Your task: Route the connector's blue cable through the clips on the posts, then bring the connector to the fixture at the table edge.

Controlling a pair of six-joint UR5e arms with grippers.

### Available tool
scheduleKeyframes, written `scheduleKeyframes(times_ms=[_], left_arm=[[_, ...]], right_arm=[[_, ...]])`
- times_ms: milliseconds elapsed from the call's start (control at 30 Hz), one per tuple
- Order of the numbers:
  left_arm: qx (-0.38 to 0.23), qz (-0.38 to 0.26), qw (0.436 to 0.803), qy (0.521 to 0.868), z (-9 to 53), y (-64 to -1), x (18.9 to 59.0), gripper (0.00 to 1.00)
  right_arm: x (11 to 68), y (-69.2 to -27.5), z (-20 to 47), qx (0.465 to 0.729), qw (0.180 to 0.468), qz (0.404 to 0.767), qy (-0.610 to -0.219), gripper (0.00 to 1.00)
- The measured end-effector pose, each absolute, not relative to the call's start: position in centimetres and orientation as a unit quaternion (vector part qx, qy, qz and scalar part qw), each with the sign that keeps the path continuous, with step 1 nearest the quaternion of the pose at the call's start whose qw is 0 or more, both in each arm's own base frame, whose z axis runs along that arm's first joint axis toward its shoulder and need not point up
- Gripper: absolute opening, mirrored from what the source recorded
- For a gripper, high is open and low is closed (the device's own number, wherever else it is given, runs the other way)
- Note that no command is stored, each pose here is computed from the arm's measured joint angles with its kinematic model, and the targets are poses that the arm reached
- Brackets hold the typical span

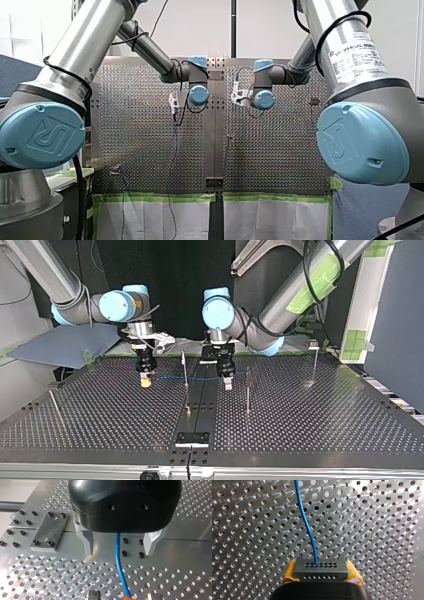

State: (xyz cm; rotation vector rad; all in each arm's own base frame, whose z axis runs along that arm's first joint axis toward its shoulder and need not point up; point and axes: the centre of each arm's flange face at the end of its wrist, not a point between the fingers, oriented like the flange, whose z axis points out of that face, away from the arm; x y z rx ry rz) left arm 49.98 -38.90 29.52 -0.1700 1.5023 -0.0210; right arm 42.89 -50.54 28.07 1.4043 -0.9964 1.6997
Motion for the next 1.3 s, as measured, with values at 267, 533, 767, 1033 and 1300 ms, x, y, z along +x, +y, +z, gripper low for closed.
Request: scheduleKeyframes(times_ms=[267,533,767,1033,1300], left_arm=[[-0.082,-0.015,0.731,0.678,29.6,-39.1,49.9,0.00],[-0.080,-0.022,0.731,0.678,29.6,-39.3,49.9,0.00],[-0.078,-0.023,0.730,0.678,29.5,-39.4,49.8,0.00],[-0.069,-0.020,0.725,0.685,28.3,-39.6,48.7,0.00],[-0.053,-0.023,0.726,0.685,26.8,-40.4,47.2,0.00]], right_arm=[[42.9,-50.5,28.0,0.543,0.353,0.657,-0.385,0.00],[42.9,-50.5,28.0,0.543,0.353,0.657,-0.385,0.00],[42.9,-50.5,27.9,0.545,0.353,0.656,-0.386,0.00],[42.7,-50.3,27.3,0.552,0.351,0.648,-0.390,0.00],[42.3,-49.9,26.2,0.562,0.349,0.637,-0.395,0.00]])
